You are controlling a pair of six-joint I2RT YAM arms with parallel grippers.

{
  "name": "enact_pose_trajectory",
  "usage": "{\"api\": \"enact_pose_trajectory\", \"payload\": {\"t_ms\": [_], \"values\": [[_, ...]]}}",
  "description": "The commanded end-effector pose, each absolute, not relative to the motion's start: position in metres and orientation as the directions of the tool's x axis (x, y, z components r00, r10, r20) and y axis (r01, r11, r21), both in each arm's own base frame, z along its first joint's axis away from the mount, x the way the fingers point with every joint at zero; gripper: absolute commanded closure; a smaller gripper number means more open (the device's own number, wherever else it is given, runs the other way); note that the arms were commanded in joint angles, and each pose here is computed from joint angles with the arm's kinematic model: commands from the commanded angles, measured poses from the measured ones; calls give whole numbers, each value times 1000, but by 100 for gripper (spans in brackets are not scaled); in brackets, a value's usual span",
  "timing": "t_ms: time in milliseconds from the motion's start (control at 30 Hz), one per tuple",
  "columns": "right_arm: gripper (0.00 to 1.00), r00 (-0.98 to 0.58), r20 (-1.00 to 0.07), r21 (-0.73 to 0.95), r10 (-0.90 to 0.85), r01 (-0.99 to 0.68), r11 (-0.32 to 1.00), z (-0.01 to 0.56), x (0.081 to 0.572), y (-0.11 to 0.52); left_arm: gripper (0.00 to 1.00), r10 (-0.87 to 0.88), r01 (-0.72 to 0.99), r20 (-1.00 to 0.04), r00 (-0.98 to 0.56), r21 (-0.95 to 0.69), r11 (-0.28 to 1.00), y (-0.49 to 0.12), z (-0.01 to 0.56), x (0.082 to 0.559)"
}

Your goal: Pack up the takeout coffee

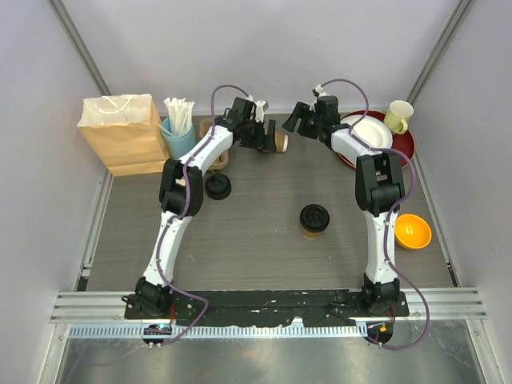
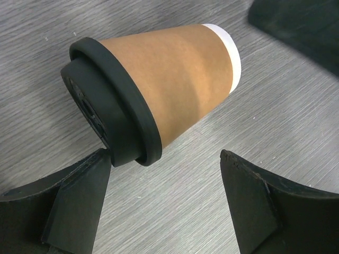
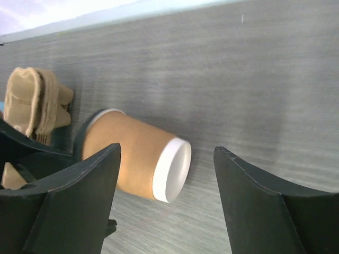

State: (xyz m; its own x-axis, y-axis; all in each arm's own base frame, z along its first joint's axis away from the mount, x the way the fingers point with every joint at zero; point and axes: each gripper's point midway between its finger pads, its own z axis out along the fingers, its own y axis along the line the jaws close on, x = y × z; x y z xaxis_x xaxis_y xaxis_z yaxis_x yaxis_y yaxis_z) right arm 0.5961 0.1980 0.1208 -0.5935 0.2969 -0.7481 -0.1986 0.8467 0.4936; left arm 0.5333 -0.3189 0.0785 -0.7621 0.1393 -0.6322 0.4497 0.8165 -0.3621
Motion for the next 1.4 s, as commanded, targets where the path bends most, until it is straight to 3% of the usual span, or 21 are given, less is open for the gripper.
{"api": "enact_pose_trajectory", "payload": {"t_ms": [0, 733, 967, 1367], "values": [[25, -624, -667, 610, 406, -145, 779, 126, 597, 210, 13, 136, 512, -708, -693, -350, 784, -327, 106, 548], [41, -717, -550, 714, 430, -136, 687, 82, 579, 234, 13, 332, 696, -818, -470, -112, 710, -325, 111, 573], [46, -733, -542, 727, 411, -163, 667, 83, 566, 244, 20, 342, 773, -823, -454, -171, 611, -341, 113, 556], [45, -751, -555, 712, 357, -208, 671, 80, 518, 254, 26, 356, 839, -842, -406, -188, 511, -337, 168, 509]]}}
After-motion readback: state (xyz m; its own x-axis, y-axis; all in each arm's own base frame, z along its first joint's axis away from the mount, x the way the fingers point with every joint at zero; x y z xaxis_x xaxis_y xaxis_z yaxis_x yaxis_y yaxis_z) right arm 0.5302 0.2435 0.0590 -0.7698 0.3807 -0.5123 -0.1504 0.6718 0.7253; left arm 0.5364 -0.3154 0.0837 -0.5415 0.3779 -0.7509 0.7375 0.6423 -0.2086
